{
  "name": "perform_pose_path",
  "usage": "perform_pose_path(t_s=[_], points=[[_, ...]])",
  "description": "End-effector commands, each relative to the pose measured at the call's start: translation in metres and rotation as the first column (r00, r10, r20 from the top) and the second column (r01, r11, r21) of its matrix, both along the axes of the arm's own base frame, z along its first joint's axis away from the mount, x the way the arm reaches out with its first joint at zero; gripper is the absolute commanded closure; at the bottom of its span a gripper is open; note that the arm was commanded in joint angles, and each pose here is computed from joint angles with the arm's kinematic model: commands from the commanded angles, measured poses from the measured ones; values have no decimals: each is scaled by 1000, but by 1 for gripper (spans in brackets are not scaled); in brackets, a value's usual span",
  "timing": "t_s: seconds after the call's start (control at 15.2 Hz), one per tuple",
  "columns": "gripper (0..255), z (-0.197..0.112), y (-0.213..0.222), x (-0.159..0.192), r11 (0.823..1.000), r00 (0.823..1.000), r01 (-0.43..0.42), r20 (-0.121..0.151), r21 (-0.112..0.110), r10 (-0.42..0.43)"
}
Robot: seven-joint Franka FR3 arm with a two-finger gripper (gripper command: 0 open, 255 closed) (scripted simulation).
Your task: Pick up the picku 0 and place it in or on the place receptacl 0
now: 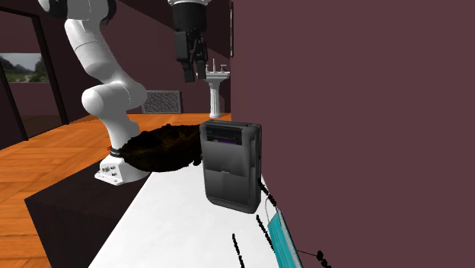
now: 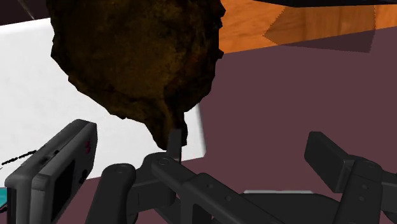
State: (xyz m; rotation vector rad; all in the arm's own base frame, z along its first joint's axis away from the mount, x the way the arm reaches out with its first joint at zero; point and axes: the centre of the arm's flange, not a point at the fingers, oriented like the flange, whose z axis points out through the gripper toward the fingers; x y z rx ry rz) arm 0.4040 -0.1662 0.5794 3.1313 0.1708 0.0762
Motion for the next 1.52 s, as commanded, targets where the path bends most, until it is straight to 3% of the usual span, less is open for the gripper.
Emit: perform_pose_path(t_s=[0.0, 0.92, 1.45], points=[[0, -4, -23, 13, 1000, 1000, -9, -8, -5, 9], [0, -34, -179, 109, 998, 996, -62, -60, -28, 60], [0, -75, -185, 111, 998, 996, -64, -62, -29, 62]])
